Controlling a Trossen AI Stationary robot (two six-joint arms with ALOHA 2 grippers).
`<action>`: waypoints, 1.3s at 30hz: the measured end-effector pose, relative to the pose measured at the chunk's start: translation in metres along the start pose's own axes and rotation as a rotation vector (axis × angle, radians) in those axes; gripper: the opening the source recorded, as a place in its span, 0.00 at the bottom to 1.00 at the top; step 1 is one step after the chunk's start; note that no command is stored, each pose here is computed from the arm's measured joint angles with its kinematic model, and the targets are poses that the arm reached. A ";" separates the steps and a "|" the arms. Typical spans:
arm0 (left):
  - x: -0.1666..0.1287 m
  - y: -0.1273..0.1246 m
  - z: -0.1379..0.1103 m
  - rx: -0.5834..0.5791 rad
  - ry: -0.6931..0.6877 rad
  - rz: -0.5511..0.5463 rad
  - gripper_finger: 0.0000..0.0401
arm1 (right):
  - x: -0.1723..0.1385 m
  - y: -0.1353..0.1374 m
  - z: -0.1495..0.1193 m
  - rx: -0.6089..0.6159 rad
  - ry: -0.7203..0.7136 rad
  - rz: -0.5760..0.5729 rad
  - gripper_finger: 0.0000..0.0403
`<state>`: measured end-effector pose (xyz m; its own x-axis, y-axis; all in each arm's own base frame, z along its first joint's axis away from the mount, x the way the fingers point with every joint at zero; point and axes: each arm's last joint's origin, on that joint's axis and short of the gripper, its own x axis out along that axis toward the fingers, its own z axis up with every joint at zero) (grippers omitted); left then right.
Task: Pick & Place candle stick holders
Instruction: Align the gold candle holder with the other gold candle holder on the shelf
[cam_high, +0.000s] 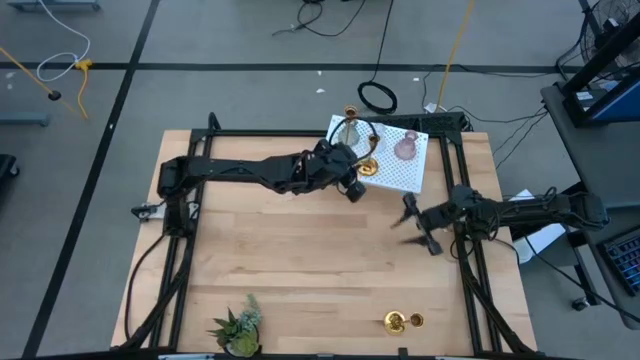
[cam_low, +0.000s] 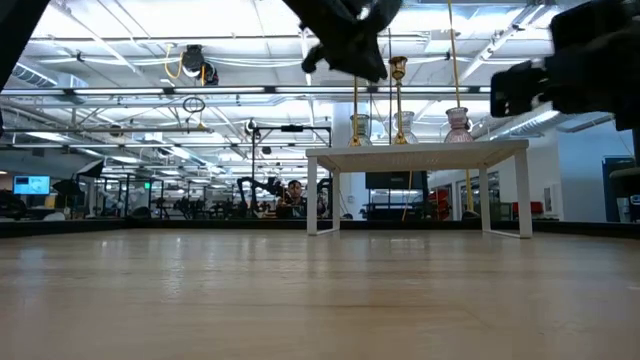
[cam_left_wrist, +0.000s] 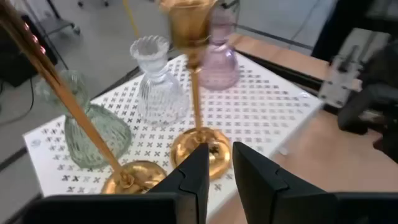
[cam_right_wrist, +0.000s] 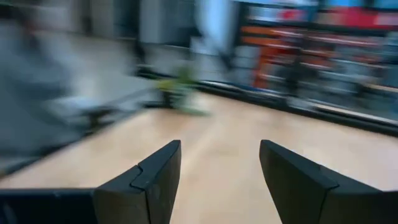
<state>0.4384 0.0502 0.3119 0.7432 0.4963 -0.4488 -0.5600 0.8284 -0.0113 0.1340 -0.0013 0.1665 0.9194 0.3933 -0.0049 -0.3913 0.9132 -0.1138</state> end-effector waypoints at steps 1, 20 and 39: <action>-0.006 -0.002 0.001 0.014 0.001 -0.007 0.19 | 0.000 0.003 0.000 0.003 -0.010 0.086 0.52; -0.120 0.009 0.023 0.168 0.060 0.055 0.19 | 0.016 0.044 -0.005 0.052 0.035 0.503 0.52; -0.169 0.012 0.017 0.136 0.056 0.192 0.19 | 0.051 0.092 0.006 0.087 0.004 0.689 0.52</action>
<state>0.3117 -0.0195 0.4027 0.6042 0.6362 -0.4799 -0.6319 0.7494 0.1978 0.1448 0.1037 0.1620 0.4606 0.8862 -0.0508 -0.8874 0.4610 -0.0037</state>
